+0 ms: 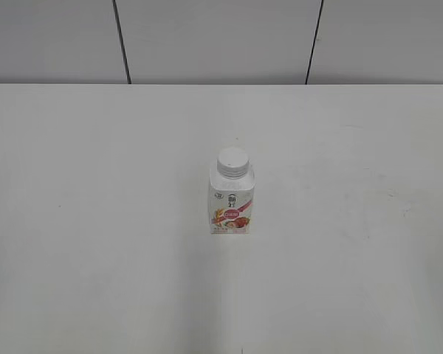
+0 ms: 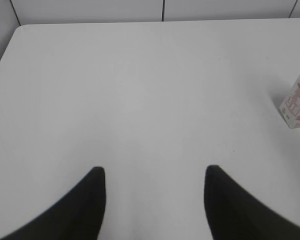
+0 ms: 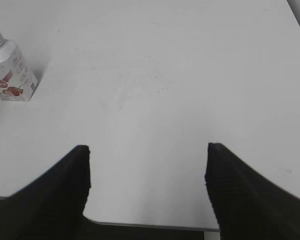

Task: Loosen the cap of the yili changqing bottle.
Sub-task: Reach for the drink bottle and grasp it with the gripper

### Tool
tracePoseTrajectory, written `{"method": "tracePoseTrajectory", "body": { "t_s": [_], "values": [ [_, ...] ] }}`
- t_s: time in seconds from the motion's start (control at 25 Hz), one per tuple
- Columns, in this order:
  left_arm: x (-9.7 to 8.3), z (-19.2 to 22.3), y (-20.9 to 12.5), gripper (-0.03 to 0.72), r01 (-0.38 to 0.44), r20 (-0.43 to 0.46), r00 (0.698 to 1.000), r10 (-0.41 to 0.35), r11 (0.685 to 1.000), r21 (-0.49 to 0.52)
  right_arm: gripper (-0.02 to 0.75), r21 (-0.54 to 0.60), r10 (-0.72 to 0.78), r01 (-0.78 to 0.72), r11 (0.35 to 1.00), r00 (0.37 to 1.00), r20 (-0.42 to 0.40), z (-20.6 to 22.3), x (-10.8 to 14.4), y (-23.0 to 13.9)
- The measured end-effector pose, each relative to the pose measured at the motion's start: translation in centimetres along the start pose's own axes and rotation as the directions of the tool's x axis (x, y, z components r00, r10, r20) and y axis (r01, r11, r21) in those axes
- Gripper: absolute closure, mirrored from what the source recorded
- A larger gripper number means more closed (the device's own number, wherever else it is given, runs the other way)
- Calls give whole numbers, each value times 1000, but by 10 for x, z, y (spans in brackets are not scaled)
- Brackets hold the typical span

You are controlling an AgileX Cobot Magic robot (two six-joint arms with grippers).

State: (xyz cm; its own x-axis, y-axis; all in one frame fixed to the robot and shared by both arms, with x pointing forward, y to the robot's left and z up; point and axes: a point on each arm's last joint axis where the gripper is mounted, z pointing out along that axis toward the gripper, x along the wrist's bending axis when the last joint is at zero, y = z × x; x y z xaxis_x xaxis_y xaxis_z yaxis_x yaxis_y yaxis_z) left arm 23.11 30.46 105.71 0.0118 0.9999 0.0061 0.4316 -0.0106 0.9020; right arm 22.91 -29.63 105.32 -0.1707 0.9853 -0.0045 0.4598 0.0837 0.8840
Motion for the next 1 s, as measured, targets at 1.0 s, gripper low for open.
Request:
{"method": "tracePoseTrajectory", "body": {
  "t_s": [1.0],
  "values": [
    [-2,27,32,291,-21,1,1000,25,845,-534,172,-1,0,0,1000,1000,0,0,0,0]
  ]
}}
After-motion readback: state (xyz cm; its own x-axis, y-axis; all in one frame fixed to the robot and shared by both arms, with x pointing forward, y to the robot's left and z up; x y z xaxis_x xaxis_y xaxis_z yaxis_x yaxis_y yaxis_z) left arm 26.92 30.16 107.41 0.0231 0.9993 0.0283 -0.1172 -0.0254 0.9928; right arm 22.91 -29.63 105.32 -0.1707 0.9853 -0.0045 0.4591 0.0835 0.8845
